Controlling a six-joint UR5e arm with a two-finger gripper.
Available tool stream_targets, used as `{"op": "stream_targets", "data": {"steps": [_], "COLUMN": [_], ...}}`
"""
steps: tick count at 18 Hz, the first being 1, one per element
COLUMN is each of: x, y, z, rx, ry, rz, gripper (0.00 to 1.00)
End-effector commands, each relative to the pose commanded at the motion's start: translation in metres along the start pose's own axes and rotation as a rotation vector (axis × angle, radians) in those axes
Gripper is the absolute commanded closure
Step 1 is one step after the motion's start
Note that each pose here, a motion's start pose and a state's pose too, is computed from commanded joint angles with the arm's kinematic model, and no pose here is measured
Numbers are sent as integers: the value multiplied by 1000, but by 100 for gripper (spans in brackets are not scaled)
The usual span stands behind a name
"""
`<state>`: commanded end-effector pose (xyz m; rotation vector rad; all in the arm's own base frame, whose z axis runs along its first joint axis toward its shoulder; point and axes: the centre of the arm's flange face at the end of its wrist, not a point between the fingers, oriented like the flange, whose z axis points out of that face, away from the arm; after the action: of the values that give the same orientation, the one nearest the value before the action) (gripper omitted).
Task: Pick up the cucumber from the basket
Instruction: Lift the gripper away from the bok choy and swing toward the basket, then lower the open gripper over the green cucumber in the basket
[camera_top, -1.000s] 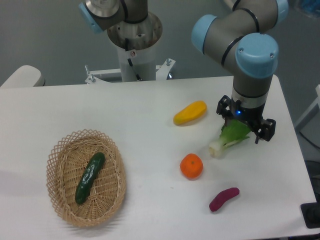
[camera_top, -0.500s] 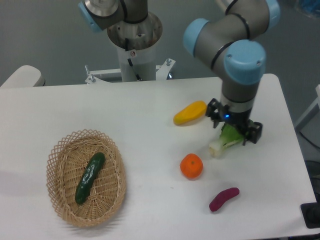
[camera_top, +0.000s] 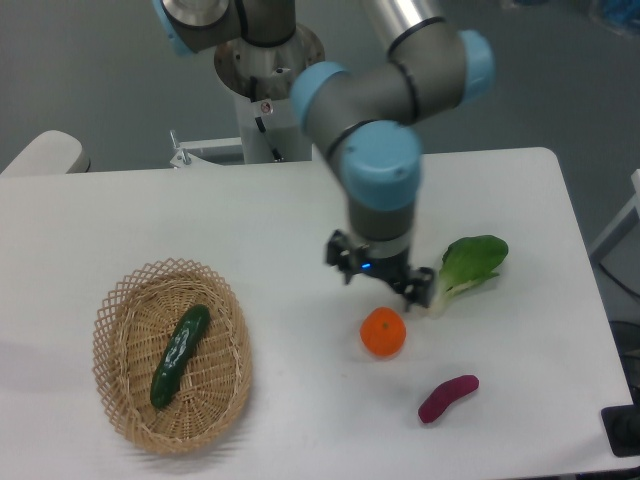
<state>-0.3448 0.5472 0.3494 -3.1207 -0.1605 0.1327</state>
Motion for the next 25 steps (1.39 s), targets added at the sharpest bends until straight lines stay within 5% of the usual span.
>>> {"op": "stream_targets", "data": {"steps": [5,12,25], "x": [67,160,209], "y": [-28,-50,-71], "z": [11,55,115], "rx": [29,93,52], "ry": [68,53,64], "rz": [-109,-85,8], "gripper": [0,0,0]}}
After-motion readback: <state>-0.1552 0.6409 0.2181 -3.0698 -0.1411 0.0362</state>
